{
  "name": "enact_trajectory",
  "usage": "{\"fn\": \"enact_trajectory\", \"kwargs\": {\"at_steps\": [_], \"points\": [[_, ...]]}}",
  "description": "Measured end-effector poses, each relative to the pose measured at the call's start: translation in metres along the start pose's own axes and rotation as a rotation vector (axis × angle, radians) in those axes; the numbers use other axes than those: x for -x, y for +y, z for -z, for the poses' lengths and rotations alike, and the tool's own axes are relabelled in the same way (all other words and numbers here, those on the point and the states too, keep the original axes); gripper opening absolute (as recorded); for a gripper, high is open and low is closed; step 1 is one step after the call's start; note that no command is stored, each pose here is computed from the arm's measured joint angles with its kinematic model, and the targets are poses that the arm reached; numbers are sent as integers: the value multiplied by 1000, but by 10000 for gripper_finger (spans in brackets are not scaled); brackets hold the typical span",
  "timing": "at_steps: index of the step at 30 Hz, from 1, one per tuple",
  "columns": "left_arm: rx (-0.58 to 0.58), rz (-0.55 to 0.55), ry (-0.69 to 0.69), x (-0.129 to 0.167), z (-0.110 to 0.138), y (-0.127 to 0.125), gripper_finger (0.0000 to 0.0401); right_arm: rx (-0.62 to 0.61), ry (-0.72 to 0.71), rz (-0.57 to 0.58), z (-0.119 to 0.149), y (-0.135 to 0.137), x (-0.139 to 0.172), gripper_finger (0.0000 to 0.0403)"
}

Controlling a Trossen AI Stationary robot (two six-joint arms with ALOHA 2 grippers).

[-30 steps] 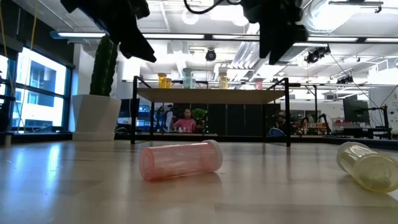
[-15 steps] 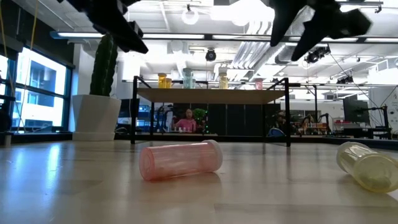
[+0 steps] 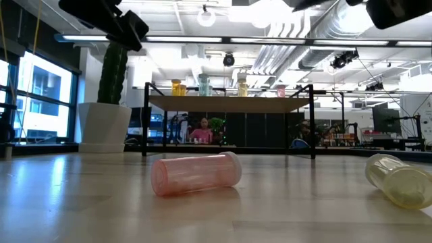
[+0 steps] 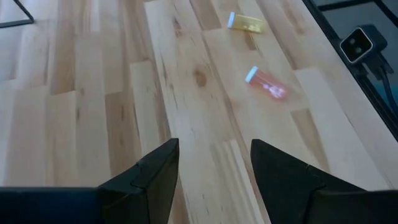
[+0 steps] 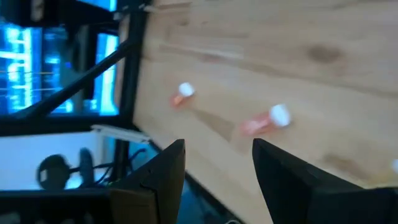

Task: Pick and place medicine bottles onto shelf by color
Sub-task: Put the yellow pill bottle on the shelf

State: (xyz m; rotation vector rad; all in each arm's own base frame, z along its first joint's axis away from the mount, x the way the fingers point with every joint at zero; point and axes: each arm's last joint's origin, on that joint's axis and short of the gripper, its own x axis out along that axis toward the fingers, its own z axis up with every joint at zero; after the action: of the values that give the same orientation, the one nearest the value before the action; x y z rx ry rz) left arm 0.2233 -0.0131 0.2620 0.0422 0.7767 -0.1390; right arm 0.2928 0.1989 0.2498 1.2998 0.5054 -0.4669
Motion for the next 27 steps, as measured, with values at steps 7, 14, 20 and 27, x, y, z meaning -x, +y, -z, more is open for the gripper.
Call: {"fn": "enact_trajectory", "kwargs": {"at_steps": [7,14,20,27], "points": [[-9,9,9,0,1,-3,188,-4,-5,-47,21,18,-15,179],[-8,10,14,0,1,-3,188,54,-16,118,30,51,-15,179],[-9,10,14,0,1,-3,188,-70,37,443,39,50,-21,179],[-9,10,14,0,1,-3,188,-123,80,628,54,36,-44,179]]}}
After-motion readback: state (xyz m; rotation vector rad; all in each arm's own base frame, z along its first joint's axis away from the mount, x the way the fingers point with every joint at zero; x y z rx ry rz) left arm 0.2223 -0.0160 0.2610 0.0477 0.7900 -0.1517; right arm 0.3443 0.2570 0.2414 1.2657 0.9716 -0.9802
